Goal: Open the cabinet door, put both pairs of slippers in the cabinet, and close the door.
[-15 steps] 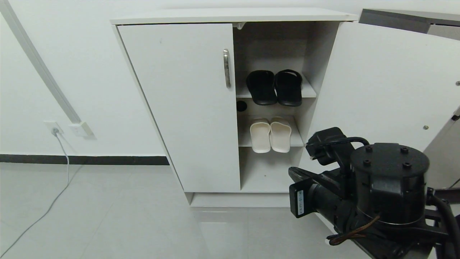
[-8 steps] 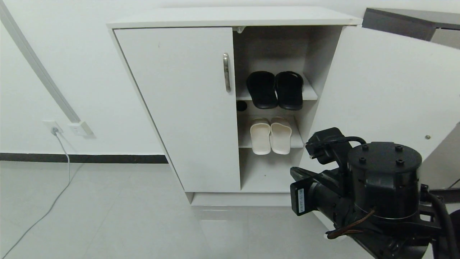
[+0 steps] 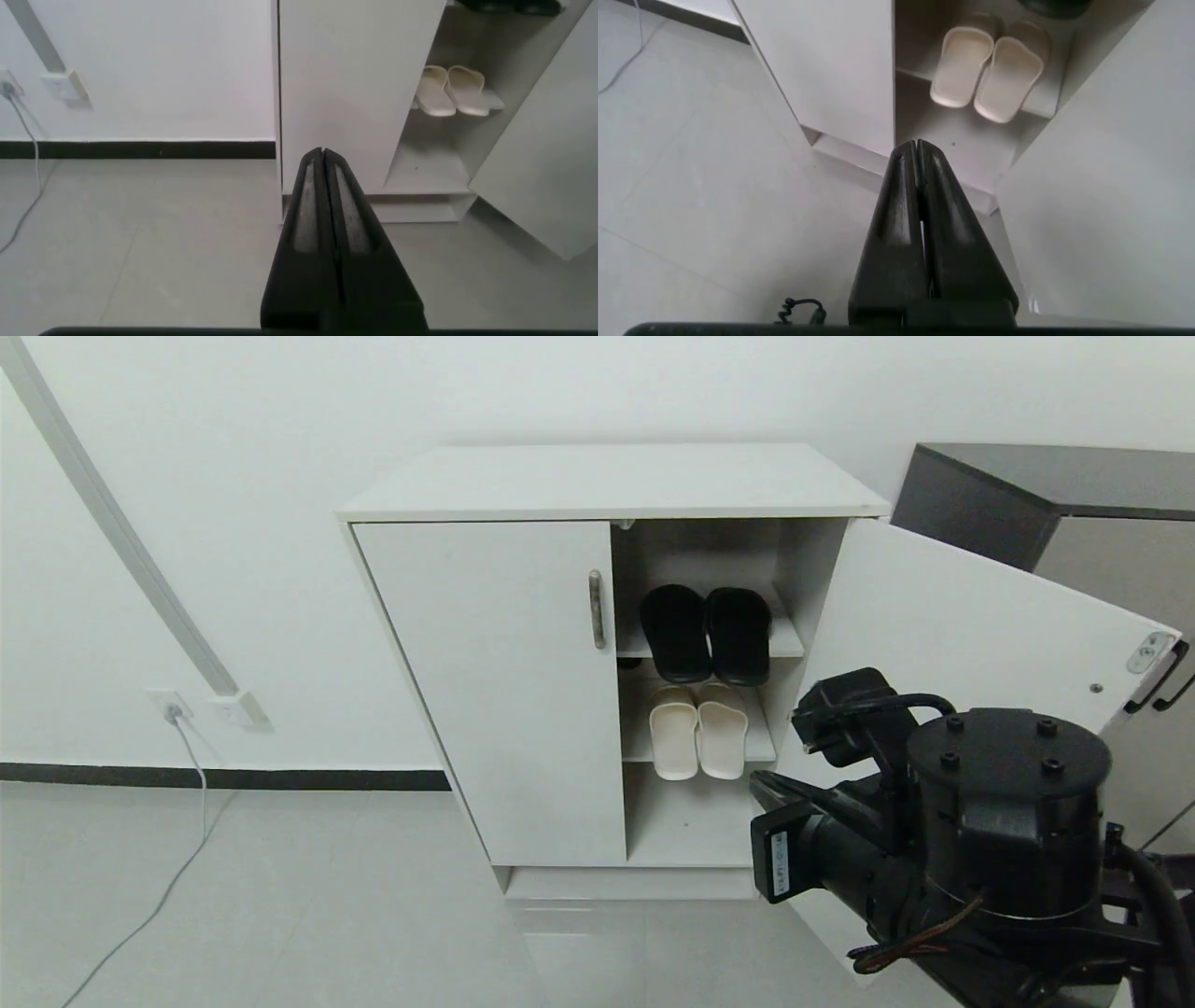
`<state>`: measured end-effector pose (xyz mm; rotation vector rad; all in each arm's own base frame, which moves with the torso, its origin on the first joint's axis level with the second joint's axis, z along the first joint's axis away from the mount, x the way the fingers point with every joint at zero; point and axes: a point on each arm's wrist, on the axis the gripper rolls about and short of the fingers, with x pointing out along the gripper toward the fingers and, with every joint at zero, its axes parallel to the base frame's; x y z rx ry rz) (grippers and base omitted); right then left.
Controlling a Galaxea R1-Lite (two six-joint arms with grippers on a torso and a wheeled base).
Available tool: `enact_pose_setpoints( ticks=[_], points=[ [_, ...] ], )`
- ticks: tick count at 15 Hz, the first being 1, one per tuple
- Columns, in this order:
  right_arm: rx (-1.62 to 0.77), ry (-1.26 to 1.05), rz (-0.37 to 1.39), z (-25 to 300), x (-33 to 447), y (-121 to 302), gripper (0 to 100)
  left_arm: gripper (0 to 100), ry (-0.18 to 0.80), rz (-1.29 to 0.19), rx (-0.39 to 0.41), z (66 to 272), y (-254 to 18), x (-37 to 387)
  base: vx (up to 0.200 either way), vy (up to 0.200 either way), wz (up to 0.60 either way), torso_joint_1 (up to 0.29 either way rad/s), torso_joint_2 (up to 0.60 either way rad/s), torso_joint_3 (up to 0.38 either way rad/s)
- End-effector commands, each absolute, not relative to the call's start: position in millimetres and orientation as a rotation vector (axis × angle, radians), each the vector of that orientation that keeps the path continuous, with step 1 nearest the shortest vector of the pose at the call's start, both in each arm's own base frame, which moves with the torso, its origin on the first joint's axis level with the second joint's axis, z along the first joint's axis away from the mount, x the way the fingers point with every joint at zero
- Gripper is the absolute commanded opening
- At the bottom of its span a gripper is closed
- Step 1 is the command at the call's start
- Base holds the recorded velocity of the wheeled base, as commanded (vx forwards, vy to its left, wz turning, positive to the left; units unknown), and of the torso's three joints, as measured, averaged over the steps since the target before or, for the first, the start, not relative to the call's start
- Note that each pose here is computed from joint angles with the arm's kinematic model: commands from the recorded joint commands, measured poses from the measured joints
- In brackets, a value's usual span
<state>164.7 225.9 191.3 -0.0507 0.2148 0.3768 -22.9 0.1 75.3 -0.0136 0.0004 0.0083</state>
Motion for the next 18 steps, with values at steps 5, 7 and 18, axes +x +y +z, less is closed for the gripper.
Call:
enact_pose_setpoints(
  ticks=[5,7,18],
  points=[
    [-0.054,0.218,0.377,189.9,164.1,225.4,0,0,0.001,0.008,-0.014,75.3,0.1,-22.8,0.000,0.000,0.00,0.155,-0.47,-0.316],
    [-0.055,0.219,0.377,189.5,164.1,225.2,0,0,0.001,0.009,-0.014,75.3,0.1,-22.8,0.000,0.000,0.00,0.186,-0.49,-0.320],
    [-0.054,0.221,0.389,189.3,162.9,223.8,0,0,0.001,0.009,-0.014,75.3,0.1,-22.8,0.000,0.000,0.00,0.222,-0.54,-0.322]
  ],
)
